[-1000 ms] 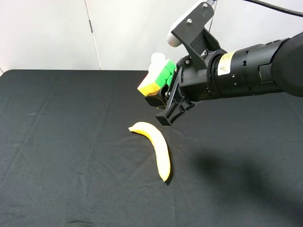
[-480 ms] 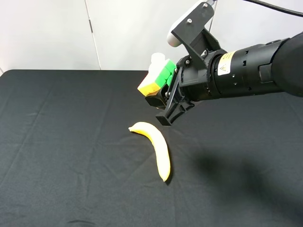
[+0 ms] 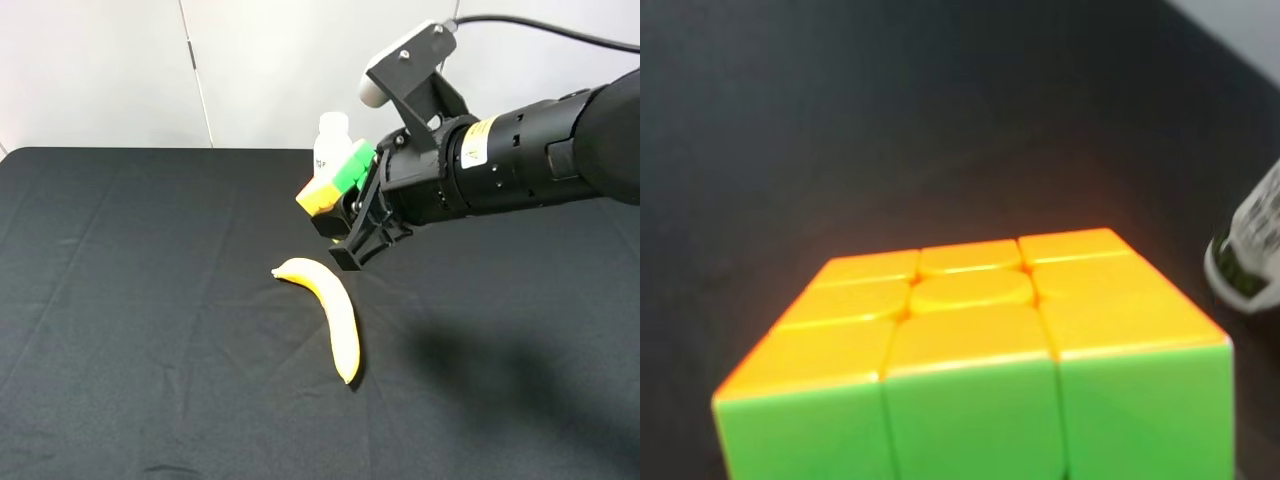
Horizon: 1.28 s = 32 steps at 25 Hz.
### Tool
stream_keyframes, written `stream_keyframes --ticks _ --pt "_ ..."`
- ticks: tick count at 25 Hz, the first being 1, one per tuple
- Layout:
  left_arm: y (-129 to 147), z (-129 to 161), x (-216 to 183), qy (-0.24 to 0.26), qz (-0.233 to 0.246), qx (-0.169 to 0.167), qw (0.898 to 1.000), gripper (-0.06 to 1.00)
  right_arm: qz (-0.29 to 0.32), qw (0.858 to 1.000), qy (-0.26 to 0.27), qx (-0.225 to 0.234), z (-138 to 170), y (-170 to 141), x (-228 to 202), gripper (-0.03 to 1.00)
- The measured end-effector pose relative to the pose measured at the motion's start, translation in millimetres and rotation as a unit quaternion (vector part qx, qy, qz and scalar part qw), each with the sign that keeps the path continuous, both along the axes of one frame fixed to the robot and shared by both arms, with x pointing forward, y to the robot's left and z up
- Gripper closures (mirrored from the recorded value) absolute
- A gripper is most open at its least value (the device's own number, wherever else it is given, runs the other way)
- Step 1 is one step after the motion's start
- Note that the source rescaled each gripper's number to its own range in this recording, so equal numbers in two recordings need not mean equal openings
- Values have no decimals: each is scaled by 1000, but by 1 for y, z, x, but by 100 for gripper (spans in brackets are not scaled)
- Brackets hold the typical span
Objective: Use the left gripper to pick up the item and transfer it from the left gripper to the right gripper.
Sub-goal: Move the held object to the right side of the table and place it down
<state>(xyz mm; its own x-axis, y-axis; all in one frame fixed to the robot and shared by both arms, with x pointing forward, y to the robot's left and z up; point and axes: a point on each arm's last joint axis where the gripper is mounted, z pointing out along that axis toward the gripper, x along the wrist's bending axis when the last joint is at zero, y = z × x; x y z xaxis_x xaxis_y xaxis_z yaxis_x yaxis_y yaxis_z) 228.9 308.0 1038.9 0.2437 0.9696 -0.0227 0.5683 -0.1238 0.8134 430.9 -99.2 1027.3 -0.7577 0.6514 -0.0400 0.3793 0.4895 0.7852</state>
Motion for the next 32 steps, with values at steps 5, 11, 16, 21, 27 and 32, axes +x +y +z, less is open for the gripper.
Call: stream_keyframes --ticks 5,11,16,21,27,32 --pt "-1 0 -1 0 82 1 997 12 -48 996 67 -19 -8 -17 6 97" --pt "-2 0 -2 0 141 3 990 12 -146 978 140 -52 -18 -64 28 97" --pt "-3 0 -2 -1 152 3 988 12 -249 948 185 -62 -30 -115 52 97" --pt "-2 0 -2 -1 153 4 988 12 -309 918 236 -80 -60 -148 71 97" --pt "-2 0 -2 -1 153 4 988 12 -321 906 258 -96 -92 -154 84 97" --pt "-2 0 -2 -1 153 4 988 12 -317 903 267 -113 -113 -155 91 97"
